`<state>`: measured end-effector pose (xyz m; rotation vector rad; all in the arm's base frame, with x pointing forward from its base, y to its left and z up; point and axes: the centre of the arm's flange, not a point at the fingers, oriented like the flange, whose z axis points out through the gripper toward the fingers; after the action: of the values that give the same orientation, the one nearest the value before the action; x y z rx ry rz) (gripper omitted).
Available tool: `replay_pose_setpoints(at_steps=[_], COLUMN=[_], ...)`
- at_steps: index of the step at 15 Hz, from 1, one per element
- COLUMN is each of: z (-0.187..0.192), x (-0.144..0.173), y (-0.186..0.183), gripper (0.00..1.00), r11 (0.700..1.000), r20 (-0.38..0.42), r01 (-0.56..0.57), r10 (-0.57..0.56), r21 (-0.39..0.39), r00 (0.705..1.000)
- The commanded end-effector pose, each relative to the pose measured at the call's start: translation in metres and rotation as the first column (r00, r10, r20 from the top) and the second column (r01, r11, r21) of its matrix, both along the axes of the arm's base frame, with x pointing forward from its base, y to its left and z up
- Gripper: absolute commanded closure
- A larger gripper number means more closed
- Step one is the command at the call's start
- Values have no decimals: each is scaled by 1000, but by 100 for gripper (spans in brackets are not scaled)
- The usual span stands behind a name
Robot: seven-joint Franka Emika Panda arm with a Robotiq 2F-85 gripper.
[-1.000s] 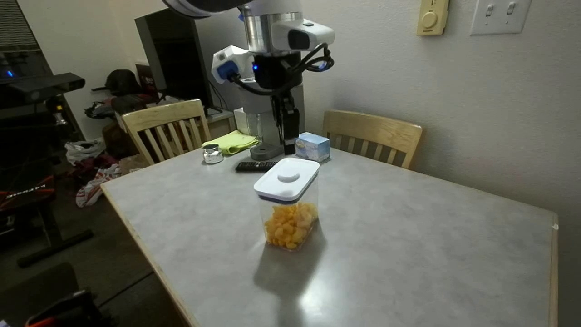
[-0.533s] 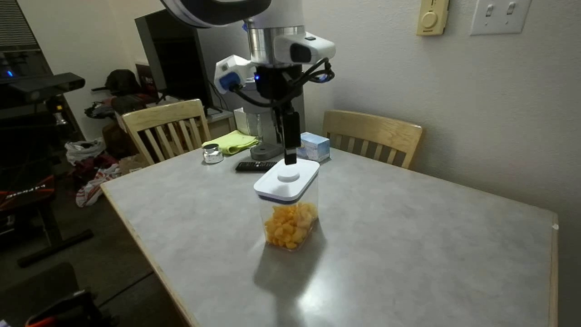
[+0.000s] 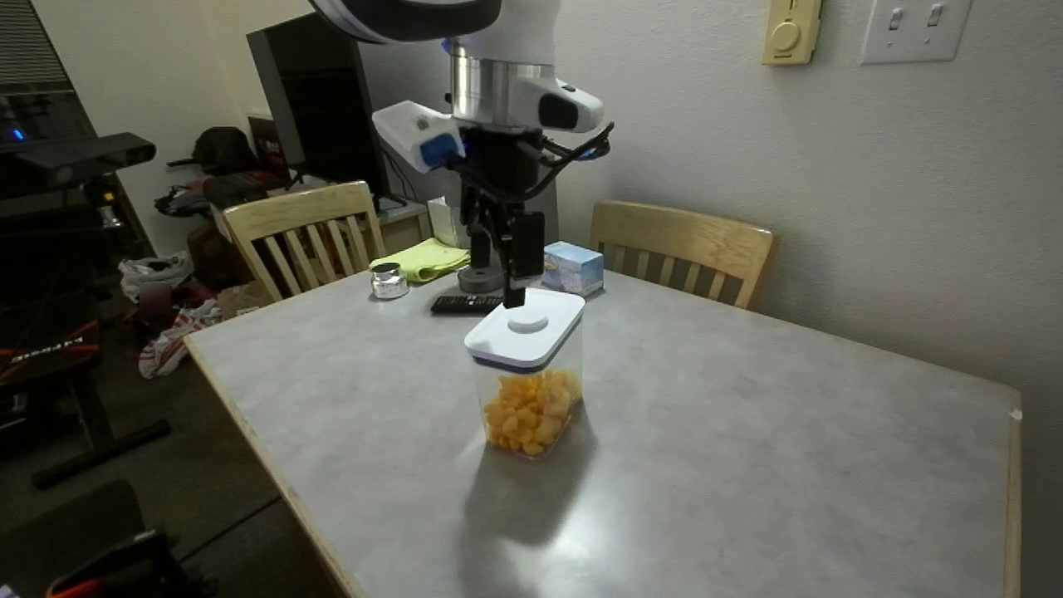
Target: Remove the white lid from the food container and put it on the table
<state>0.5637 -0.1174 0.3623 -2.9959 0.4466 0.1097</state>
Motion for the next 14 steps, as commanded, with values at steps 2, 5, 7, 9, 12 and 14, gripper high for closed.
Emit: replay_pose_setpoints(at_steps=[2,5,7,9,12,14], z=[2,3,0,1,3,-1], x=[1,-2,1,11,23,29], y=[-1,-3,-4,-3,3,9], gripper=[0,0,0,0,0,0], r11=[1000,999,992,971,919,868], r20=[-2,8,50,102,162,175], r01=[-19,-32,-116,-233,-387,-493], r10=[19,32,114,227,372,477], r21=[2,7,43,58,71,61], r00=[1000,999,992,969,914,862])
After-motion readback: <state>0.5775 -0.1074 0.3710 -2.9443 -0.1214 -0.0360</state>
